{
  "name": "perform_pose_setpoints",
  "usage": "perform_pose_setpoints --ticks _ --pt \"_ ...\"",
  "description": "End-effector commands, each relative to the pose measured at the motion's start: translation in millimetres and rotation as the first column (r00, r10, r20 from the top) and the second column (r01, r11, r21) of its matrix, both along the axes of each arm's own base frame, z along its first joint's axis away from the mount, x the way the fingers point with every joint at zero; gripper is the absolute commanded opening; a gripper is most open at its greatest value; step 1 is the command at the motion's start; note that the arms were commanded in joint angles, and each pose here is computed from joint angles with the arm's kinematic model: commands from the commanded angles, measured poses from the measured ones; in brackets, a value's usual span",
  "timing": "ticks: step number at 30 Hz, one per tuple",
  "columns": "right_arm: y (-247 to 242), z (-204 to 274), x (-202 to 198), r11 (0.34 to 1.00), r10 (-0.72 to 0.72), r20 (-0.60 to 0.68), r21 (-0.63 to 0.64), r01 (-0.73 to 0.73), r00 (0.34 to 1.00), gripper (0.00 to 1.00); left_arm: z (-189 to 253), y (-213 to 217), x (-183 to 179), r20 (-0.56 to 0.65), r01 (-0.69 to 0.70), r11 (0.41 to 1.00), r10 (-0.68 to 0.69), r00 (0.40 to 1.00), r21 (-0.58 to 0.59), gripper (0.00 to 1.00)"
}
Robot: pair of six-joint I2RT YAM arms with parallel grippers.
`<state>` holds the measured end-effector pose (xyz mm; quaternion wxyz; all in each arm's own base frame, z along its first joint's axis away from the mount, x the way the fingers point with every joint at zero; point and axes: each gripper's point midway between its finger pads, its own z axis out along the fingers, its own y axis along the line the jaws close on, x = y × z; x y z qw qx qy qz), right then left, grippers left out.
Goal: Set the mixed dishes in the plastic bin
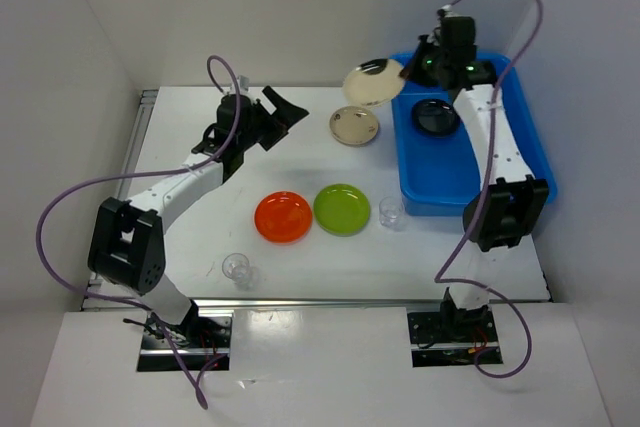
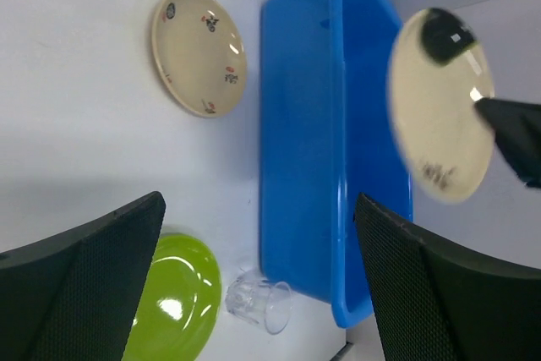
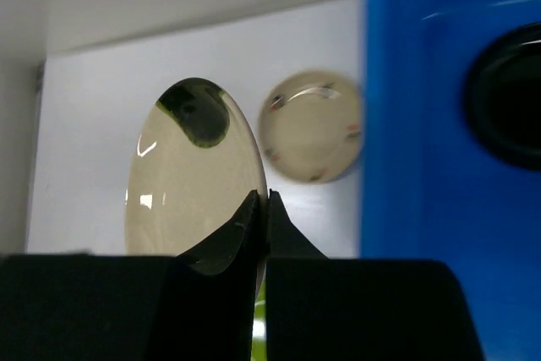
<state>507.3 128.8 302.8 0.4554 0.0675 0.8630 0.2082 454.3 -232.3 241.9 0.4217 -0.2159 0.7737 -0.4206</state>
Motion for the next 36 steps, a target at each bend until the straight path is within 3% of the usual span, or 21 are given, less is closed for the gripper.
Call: perform_pose_setpoints --ticks 1,5,12,18,30,31,33,36 --pt "-107.0 3.6 23.2 0.959 -0.279 0.009 -0.047 0.279 0.960 0.01 20.0 22.2 -7.5 0.078 -0.042 0.999 0.039 0.996 0.029 0.99" --pt "-193.3 -23.1 25.1 0.844 -0.526 -0.024 -0.137 0.518 0.850 0.01 4.2 33.2 -18.0 0.051 -0.057 0.997 0.054 0.997 0.054 0.99" --pt "-243.4 -76.6 30.5 0.700 -0.694 -0.081 -0.310 0.643 0.716 0.01 -1.5 41.3 -21.6 0.048 -0.067 0.994 0.063 0.997 0.087 0.99" --pt "-249.6 -127.2 52.3 0.687 -0.709 -0.144 -0.365 0.629 0.691 0.01 -7.9 42.0 -23.6 0.031 -0.065 0.993 0.063 0.998 0.094 0.99" --pt "-254.8 -165.5 81.2 0.675 -0.723 -0.157 -0.370 0.639 0.673 0.01 -39.6 40.5 -29.6 -0.051 -0.039 0.992 0.046 0.998 0.117 0.99" --pt "-254.9 -167.8 81.6 0.675 -0.723 -0.162 -0.373 0.636 0.672 0.02 -39.6 40.5 -29.6 -0.051 -0.039 0.992 0.046 0.998 0.117 0.99" --pt "-253.6 -176.3 83.7 0.682 -0.717 -0.174 -0.374 0.629 0.675 0.15 -45.6 40.6 -29.9 -0.068 -0.037 0.992 0.046 0.997 0.123 0.99" --pt "-251.0 -192.9 84.8 0.690 -0.712 -0.203 -0.374 0.619 0.672 0.27 -45.6 40.6 -29.9 -0.068 -0.037 0.992 0.046 0.997 0.123 0.99"
